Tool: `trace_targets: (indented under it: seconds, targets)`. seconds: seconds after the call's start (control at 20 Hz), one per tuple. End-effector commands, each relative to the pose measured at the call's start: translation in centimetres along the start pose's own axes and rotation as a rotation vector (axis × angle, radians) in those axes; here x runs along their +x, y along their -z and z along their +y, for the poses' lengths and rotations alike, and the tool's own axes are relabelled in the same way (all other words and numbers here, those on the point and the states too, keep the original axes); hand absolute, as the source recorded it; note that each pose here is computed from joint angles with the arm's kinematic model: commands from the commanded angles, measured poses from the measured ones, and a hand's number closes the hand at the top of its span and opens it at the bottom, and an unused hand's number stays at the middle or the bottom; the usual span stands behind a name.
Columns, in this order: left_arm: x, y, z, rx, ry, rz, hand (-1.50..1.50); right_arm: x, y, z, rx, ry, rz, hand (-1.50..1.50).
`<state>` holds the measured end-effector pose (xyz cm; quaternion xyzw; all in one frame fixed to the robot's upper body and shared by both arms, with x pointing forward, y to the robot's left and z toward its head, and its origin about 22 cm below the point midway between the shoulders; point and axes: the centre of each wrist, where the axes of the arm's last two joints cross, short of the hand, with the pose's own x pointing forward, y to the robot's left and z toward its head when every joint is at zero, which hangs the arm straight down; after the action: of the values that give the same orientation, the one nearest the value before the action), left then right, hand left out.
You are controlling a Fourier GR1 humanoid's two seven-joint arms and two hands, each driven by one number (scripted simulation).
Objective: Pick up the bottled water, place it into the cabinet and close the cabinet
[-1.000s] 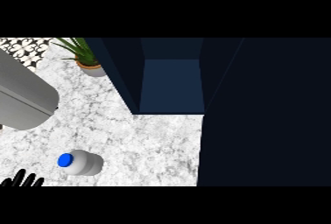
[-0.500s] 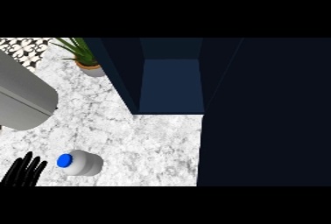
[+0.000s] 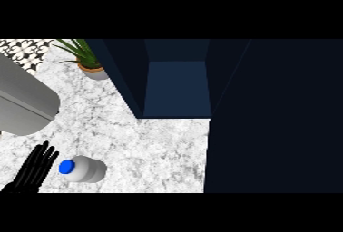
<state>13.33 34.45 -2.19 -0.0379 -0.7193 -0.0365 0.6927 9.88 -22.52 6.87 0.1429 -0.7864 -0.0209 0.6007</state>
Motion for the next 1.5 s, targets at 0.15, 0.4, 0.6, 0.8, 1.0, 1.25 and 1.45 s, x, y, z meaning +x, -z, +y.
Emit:
trace_targets:
  seconds: [0.15, 0.4, 0.6, 0.8, 1.0, 1.25, 1.45]
  targets:
    - [-3.4, 1.9, 0.4, 0.023, -0.034, 0.081, -1.50, 1.3, -1.4, 0.6, 0.015, 0.000, 0.006, -1.50]
    - [-6.7, 3.4, 2.3, 0.029, -0.079, 0.116, -1.50, 0.1, -1.1, 1.6, 0.027, 0.015, 0.010, -1.50]
    - [-8.4, 3.4, 2.2, 0.037, -0.120, 0.117, -1.50, -0.6, -0.1, 0.2, 0.022, 0.022, 0.002, -1.50]
    - [-10.0, 4.2, 2.1, 0.017, -0.139, 0.151, -1.50, -0.3, -1.2, -0.4, 0.010, -0.006, 0.044, -1.50]
    - [-10.8, 5.8, 1.8, 0.013, -0.140, 0.139, -1.50, 0.3, 0.0, -0.9, 0.015, -0.020, 0.018, -1.50]
    - [-12.6, 3.3, 2.4, -0.003, -0.181, 0.116, -1.50, 2.2, -1.2, -0.1, 0.029, 0.004, 0.006, -1.50]
    - [-13.7, 5.0, 0.7, -0.007, -0.195, 0.139, -1.50, -0.6, -0.5, -0.7, 0.030, 0.017, 0.021, -1.50]
